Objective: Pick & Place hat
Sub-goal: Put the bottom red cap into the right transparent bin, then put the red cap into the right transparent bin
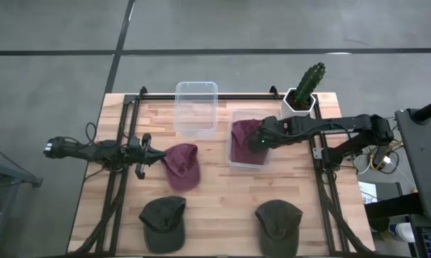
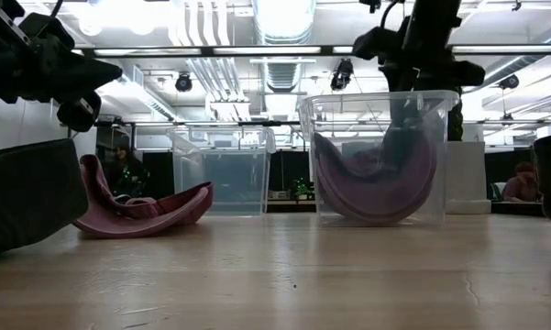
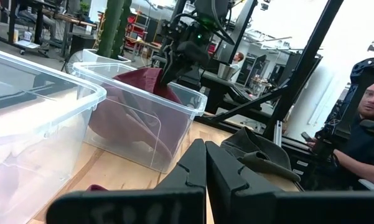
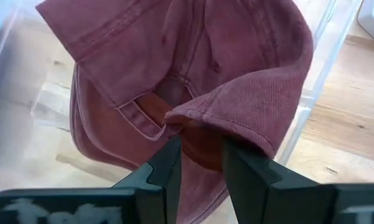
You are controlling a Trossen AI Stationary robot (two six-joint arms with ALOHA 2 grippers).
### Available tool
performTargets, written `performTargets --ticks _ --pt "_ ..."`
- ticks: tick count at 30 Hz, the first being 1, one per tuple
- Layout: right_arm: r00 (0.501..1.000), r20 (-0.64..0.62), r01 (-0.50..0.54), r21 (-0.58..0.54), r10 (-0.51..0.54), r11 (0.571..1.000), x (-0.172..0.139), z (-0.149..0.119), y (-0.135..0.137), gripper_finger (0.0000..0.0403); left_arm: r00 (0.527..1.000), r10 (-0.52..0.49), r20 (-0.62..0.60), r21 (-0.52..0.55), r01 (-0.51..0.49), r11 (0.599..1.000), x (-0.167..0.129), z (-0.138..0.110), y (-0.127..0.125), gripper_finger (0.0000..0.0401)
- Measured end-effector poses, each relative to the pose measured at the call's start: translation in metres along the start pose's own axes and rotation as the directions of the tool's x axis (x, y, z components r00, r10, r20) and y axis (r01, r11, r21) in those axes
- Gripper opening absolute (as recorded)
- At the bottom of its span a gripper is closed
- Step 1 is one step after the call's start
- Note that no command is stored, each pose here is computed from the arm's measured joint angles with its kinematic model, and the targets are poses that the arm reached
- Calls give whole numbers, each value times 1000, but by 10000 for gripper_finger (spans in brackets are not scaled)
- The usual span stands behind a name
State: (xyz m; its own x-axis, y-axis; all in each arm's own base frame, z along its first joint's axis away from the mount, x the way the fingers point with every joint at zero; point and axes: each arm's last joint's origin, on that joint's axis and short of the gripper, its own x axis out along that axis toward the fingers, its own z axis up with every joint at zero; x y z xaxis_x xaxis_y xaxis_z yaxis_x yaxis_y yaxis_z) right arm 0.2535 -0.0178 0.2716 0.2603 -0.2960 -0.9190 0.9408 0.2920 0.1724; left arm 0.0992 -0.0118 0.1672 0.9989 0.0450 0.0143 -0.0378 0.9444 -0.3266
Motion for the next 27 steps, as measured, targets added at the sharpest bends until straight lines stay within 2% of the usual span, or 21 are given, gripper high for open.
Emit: performTargets --ticks 3,6,11,19,23,27 --pt "1000 8 -23 6 23 1000 -6 2 0 105 1000 0 0 0 0 1000 0 0 0 0" --pt "995 36 -93 -12 93 996 -25 4 4 105 1000 0 0 0 0 1000 0 0 0 0" --pt "964 141 -211 -118 226 970 -68 -5 12 105 1000 -3 -1 -16 3 1000 0 1 0 0" --pt "874 341 -272 -243 345 931 -111 -47 14 105 989 27 -143 -86 -39 996 -8 14 -4 0" --pt "834 404 -290 -258 376 922 -116 -71 11 105 974 43 -222 -124 -72 990 -12 24 -6 0" --pt "796 456 -302 -271 398 914 -117 -90 6 105 972 44 -230 -125 -75 989 -11 42 -13 0"
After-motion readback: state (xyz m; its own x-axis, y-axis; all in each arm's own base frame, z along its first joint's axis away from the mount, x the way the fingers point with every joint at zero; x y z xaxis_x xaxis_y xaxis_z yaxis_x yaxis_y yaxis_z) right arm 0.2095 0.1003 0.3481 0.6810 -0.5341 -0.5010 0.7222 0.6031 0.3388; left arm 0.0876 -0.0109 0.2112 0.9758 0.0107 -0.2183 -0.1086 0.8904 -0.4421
